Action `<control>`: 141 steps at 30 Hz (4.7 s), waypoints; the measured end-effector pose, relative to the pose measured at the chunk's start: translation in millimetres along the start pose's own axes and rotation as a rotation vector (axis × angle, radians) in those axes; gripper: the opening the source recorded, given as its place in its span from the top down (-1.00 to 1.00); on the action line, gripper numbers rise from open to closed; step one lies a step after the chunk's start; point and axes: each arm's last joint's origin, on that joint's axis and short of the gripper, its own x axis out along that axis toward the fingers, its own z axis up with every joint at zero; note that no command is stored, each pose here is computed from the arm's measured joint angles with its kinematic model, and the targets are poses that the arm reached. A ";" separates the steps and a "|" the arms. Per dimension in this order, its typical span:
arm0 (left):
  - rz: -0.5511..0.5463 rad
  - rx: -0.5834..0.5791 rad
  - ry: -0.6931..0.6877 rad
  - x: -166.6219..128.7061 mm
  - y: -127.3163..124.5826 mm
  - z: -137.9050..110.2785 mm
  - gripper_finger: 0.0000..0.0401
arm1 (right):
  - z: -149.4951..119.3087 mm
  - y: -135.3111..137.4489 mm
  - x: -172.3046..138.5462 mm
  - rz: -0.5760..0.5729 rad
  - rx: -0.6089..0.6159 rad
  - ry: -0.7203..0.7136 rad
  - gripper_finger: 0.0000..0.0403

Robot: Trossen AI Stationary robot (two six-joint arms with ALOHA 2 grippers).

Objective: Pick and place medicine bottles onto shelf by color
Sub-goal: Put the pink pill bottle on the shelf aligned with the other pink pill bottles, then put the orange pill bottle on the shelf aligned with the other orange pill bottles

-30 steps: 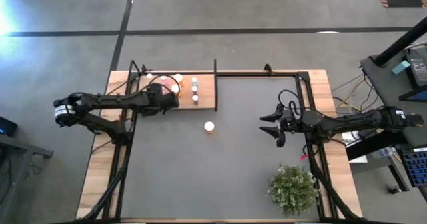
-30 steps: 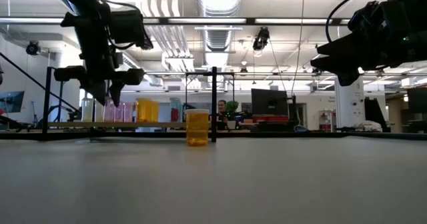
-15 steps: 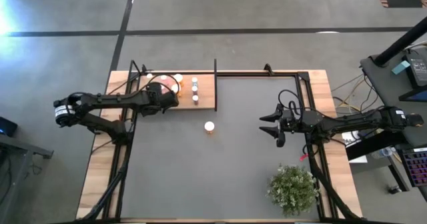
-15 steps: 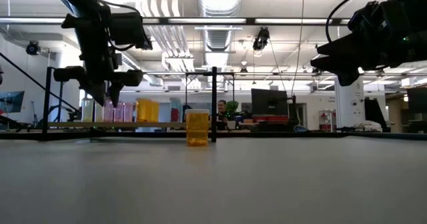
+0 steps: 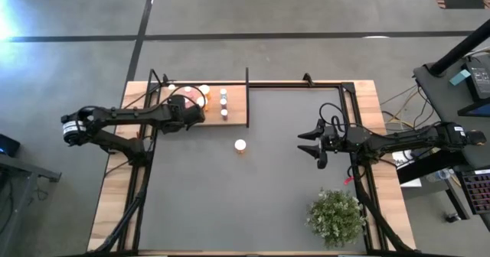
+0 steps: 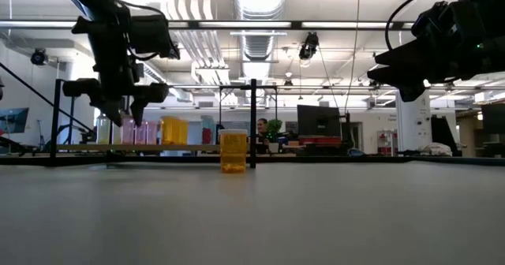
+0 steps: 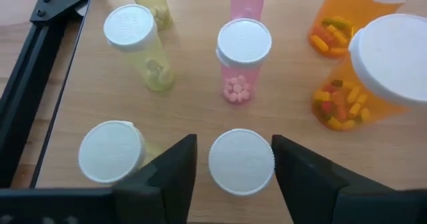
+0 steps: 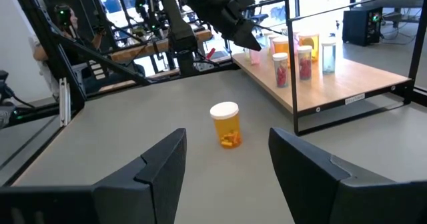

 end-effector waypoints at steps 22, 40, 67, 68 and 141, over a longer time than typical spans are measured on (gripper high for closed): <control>-0.494 0.178 -0.192 -60.1 -3.2 45.0 -0.08 | 0.0 0.0 0.0 0.000 0.000 0.000 -0.01; -0.762 0.196 0.152 -72.0 -101.2 19.6 -0.53 | 0.0 -0.1 0.0 0.000 0.000 0.000 -0.01; -0.479 0.367 0.354 -70.5 -188.7 -56.1 -0.55 | 0.1 0.0 0.0 0.000 0.000 0.000 -0.01; -0.472 0.370 0.350 -70.6 -189.1 -56.2 -0.55 | 0.0 0.0 0.0 0.000 0.000 0.000 -0.01; -0.091 0.399 0.129 -68.7 -103.5 4.7 0.00 | -0.2 0.0 0.1 0.000 0.000 0.002 -0.01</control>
